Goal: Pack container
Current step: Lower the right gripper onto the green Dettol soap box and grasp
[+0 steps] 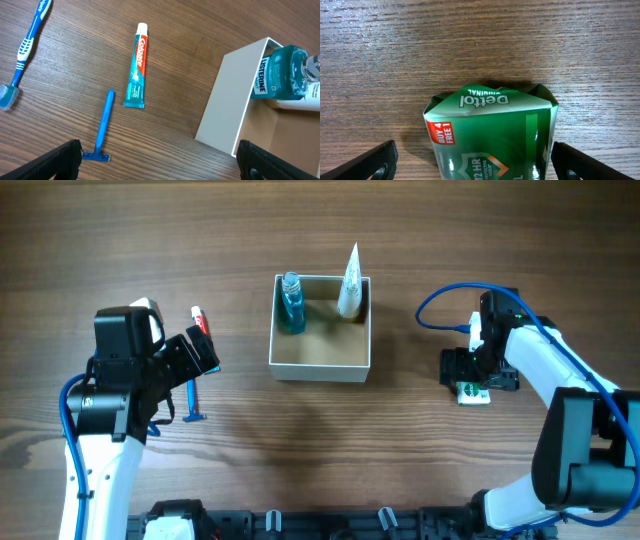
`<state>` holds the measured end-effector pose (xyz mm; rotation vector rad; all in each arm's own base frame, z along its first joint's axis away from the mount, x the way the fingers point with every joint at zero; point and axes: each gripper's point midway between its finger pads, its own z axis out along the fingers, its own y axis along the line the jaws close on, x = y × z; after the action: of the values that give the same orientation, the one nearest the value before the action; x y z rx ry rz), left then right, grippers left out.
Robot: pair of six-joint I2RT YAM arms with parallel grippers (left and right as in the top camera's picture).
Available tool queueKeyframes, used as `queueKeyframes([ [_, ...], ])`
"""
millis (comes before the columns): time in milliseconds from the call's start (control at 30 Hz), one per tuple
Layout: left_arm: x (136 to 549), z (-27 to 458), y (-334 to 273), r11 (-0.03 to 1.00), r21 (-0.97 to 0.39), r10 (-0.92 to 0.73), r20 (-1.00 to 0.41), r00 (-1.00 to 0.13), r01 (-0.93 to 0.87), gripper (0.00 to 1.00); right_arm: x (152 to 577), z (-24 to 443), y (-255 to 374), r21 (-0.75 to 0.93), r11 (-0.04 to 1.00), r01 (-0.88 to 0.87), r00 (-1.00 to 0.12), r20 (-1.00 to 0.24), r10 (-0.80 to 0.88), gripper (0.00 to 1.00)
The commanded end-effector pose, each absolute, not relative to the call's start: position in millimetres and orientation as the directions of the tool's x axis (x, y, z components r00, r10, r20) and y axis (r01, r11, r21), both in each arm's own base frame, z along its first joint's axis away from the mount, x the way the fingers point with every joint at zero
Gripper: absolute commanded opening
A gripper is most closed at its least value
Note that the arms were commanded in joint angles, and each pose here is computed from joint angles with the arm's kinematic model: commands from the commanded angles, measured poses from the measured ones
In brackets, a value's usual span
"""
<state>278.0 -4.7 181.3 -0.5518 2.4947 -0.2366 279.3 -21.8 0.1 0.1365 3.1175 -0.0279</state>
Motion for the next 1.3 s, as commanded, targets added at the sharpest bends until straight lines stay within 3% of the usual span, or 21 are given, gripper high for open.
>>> queueKeyframes([
  [0, 280.4, 187.6, -10.6, 0.896, -0.311, -0.438, -0.492, -0.752, -0.318, 1.0, 276.6, -5.6, -19.8, 0.002, 0.997, 0.075, -0.997, -0.008, 0.075, 1.0],
  [400, 280.4, 187.6, -10.6, 0.896, -0.311, -0.438, -0.492, -0.752, -0.318, 1.0, 269.8, -16.4, -19.3, 0.002, 0.997, 0.075, -0.997, -0.009, 0.075, 1.0],
  [500, 280.3, 187.5, -10.6, 0.896, -0.31, -0.438, -0.492, -0.753, -0.318, 1.0, 270.3, -16.4, -19.3, 0.002, 0.997, 0.075, -0.997, -0.011, 0.075, 0.93],
  [767, 280.4, 187.6, -10.6, 0.896, -0.311, -0.438, -0.492, -0.752, -0.318, 1.0, 272.5, -16.3, -19.4, 0.002, 0.997, 0.077, -0.997, -0.02, 0.077, 0.62],
  [1100, 280.3, 187.5, -10.6, 0.896, -0.31, -0.438, -0.492, -0.753, -0.318, 1.0, 275.4, -15.9, -19.6, 0.003, 0.995, 0.101, -0.994, -0.031, 0.101, 0.56],
  [1267, 280.3, 187.5, -10.6, 0.896, -0.31, -0.438, -0.492, -0.753, -0.318, 1.0, 281.7, -11.8, -20.0, 0.005, 0.991, 0.134, -0.99, -0.047, 0.134, 0.42],
])
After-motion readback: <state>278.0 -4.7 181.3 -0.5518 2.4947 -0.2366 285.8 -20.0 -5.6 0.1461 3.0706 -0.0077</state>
